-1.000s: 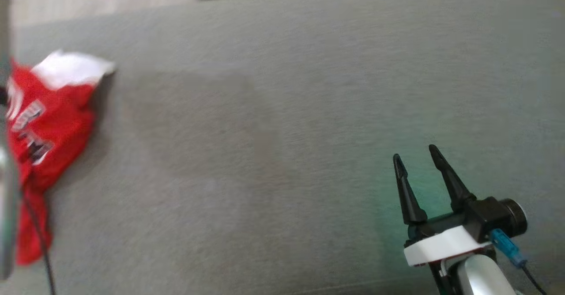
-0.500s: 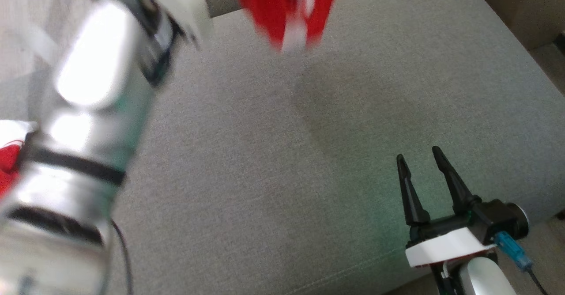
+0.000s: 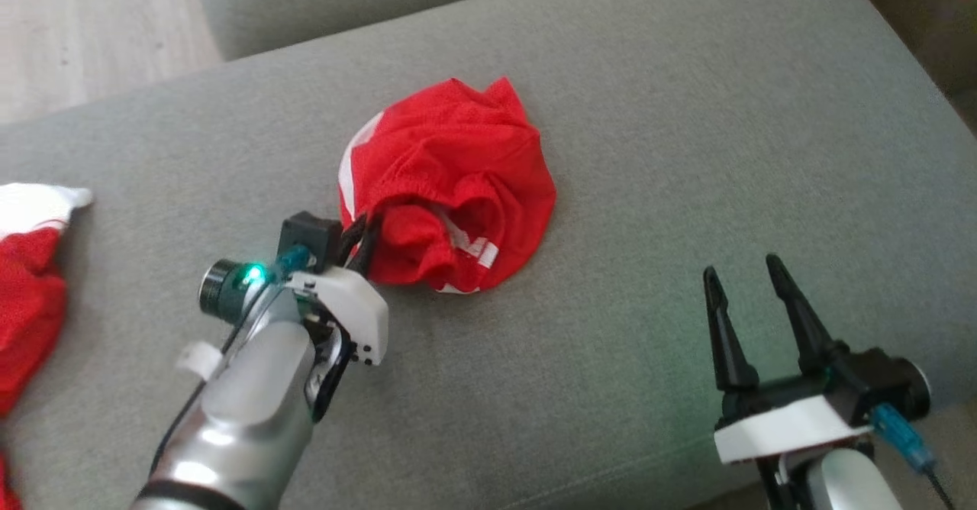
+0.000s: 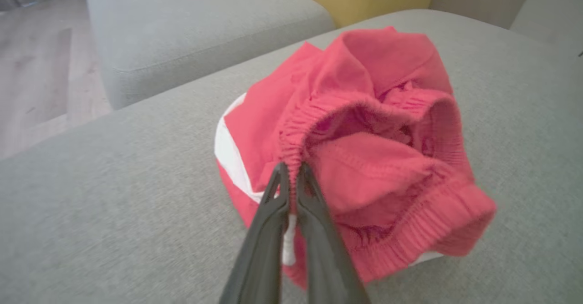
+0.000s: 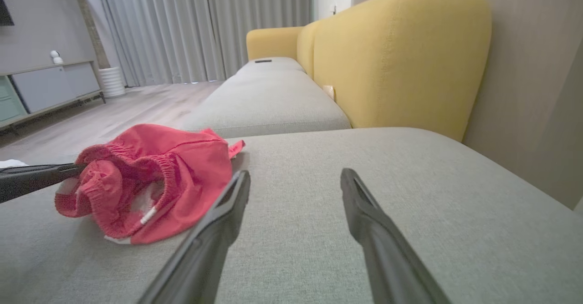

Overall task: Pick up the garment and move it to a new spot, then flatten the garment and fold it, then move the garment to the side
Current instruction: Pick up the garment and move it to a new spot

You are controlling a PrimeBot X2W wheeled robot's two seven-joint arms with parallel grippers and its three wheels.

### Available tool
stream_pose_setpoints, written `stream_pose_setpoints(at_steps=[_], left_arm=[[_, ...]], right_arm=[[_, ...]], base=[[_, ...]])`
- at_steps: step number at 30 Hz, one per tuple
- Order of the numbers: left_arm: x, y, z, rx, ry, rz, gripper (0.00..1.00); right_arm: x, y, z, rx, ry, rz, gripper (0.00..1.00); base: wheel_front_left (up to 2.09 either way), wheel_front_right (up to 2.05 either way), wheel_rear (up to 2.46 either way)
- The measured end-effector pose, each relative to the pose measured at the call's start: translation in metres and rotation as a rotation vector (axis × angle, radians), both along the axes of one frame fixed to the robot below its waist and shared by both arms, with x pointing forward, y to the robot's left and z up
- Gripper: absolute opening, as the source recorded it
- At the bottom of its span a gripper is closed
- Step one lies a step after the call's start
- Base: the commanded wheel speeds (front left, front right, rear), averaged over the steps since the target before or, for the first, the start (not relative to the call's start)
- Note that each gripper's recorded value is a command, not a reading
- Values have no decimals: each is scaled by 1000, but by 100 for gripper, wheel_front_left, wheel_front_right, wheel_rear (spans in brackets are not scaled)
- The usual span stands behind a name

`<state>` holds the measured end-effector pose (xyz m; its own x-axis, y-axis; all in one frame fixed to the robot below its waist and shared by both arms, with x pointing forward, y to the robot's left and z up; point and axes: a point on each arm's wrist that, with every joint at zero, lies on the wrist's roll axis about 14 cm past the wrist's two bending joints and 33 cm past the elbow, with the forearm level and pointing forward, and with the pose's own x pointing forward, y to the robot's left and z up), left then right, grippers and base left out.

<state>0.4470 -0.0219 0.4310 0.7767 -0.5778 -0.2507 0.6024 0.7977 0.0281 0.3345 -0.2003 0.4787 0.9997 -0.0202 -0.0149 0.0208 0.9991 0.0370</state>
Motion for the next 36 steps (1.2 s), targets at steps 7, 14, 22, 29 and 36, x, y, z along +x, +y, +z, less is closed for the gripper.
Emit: stream_pose_setpoints(at_steps=[7,14,22,29,36], left_arm=[[-26,43,9,-49,-40,182,100],[-58,93,50,-152,-176,373,100],[-104,148,72,-150,-281,539,100],[-146,174,99,-154,-389,633,100],[-180,177,76,-113,-335,638,100]], right_arm=[[-14,11,-3,17,4,29,100],[-10,30,8,20,-36,92,100],[-12,47,9,18,-43,150,100],[-27,60,4,14,-35,193,100],[-36,71,0,23,-27,231,100]], base=[[0,0,0],[0,0,0],[0,0,0],[0,0,0],[0,0,0]])
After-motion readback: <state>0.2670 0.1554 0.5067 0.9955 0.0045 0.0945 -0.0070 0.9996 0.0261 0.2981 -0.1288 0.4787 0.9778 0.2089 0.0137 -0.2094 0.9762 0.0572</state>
